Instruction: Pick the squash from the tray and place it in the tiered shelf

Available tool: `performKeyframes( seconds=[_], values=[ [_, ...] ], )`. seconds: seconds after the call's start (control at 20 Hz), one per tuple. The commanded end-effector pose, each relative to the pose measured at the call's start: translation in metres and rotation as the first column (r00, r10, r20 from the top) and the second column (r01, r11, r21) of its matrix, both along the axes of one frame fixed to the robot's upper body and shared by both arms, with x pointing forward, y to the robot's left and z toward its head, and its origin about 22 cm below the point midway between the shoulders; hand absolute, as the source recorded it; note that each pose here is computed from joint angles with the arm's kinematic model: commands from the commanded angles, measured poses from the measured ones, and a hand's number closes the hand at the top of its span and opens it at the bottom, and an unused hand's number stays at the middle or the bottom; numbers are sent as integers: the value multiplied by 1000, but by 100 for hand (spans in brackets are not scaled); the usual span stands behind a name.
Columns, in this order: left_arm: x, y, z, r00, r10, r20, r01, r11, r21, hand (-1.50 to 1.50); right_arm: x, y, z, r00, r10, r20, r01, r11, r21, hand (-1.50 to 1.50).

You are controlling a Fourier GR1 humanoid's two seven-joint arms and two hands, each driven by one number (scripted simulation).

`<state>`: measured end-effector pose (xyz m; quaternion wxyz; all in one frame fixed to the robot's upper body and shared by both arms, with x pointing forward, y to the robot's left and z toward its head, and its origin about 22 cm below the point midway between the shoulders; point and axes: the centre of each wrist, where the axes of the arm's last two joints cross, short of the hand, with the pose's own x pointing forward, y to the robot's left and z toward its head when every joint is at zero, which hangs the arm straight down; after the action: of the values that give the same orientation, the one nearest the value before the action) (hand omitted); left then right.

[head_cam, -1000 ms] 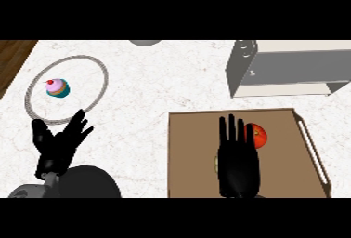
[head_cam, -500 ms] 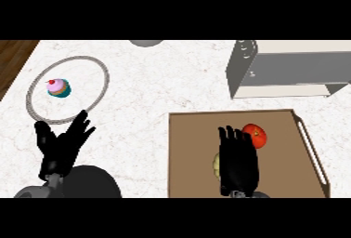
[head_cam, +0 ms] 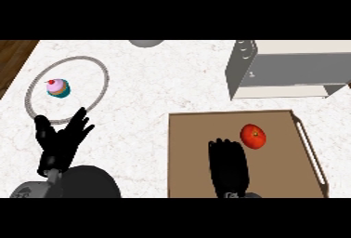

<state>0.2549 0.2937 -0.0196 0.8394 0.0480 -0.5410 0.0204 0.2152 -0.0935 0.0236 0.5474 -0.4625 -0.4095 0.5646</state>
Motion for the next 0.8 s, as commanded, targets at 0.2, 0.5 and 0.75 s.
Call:
performKeyframes(
  seconds=[0.2, 0.5, 0.75],
  values=[
    [1, -3, -7, 999, 13, -34, -14, 1000, -12, 0, -23, -2, 9, 987, 141, 83, -150, 981, 125, 150],
    [-13, 1, -14, 1000, 6, -28, -6, 1000, -16, 0, -3, -50, 59, 986, 156, 63, -162, 777, 608, 150],
    [-9, 0, -20, 1000, 19, -24, -20, 1000, -12, 0, -14, -92, 125, 957, 134, 258, -270, 742, 614, 150]
  ],
)
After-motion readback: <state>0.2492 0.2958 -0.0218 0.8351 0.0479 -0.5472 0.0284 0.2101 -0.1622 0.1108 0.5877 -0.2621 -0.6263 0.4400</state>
